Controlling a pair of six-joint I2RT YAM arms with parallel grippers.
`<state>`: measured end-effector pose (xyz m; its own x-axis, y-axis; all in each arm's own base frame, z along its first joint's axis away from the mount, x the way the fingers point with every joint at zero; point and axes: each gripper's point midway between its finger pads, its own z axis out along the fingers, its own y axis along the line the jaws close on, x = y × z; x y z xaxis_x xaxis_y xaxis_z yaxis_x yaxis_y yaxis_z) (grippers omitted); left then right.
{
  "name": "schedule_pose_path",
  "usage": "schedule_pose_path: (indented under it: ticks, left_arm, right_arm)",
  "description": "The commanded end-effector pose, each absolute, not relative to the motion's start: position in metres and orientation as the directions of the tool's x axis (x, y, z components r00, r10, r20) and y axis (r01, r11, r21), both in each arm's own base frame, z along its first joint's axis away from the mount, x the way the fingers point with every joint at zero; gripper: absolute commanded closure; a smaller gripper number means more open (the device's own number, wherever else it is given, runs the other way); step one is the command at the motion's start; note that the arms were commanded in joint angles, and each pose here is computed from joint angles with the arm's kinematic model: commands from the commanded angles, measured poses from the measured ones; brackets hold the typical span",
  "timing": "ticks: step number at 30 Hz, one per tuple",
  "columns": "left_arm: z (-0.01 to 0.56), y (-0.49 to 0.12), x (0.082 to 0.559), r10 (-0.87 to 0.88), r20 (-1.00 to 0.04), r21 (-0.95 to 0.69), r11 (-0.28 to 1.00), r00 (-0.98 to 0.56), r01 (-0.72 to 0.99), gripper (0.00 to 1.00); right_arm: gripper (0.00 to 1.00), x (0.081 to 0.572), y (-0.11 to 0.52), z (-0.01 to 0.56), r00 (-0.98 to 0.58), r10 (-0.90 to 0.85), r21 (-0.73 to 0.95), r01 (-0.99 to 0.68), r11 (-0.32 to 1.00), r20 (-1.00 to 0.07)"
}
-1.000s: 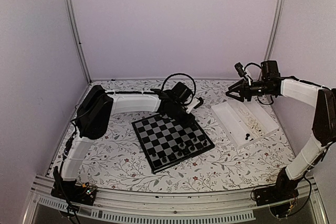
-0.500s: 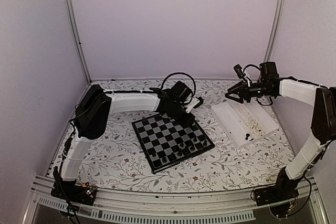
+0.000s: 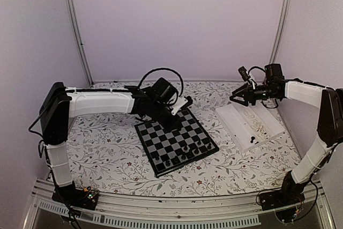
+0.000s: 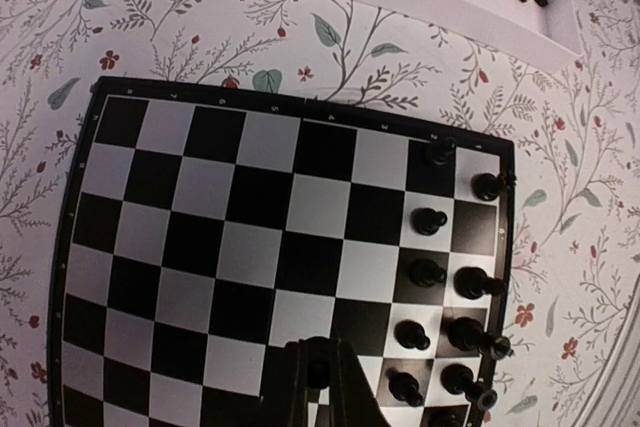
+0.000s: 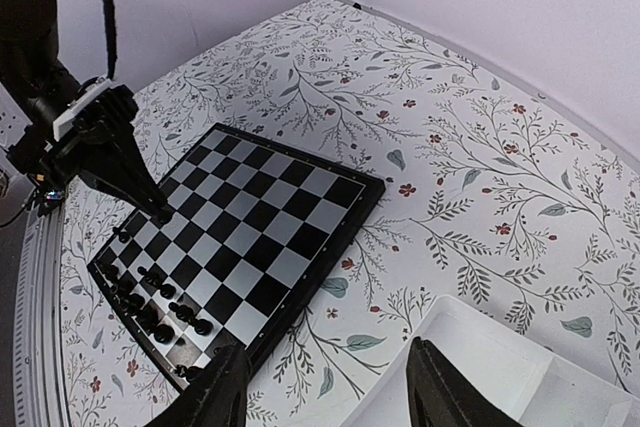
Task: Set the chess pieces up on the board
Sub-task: Place the chess piece on the chessboard.
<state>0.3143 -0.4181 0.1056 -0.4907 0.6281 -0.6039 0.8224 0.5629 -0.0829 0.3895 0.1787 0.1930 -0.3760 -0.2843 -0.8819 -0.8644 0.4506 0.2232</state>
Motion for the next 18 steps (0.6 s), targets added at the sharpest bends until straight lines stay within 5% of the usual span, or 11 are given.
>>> schedule_pose_path:
  ticks: [1,18]
  left_arm:
    - [0.105,-0.4,0.275,0.647,-0.59,-0.111,0.528,-0.483,0.842,0.97]
    - [0.067,-0.394,0.227,0.722,-0.497,-0.148,0.475,-0.48,0.868,0.97]
  right_arm:
    - [0.43,0.389,0.181,0.187,-0.39,-0.288,0.242,-0.866,0.437,-0.875]
    - [0.43,0.39,0.18,0.183,-0.4,-0.294,0.245,-0.861,0.446,-0.868]
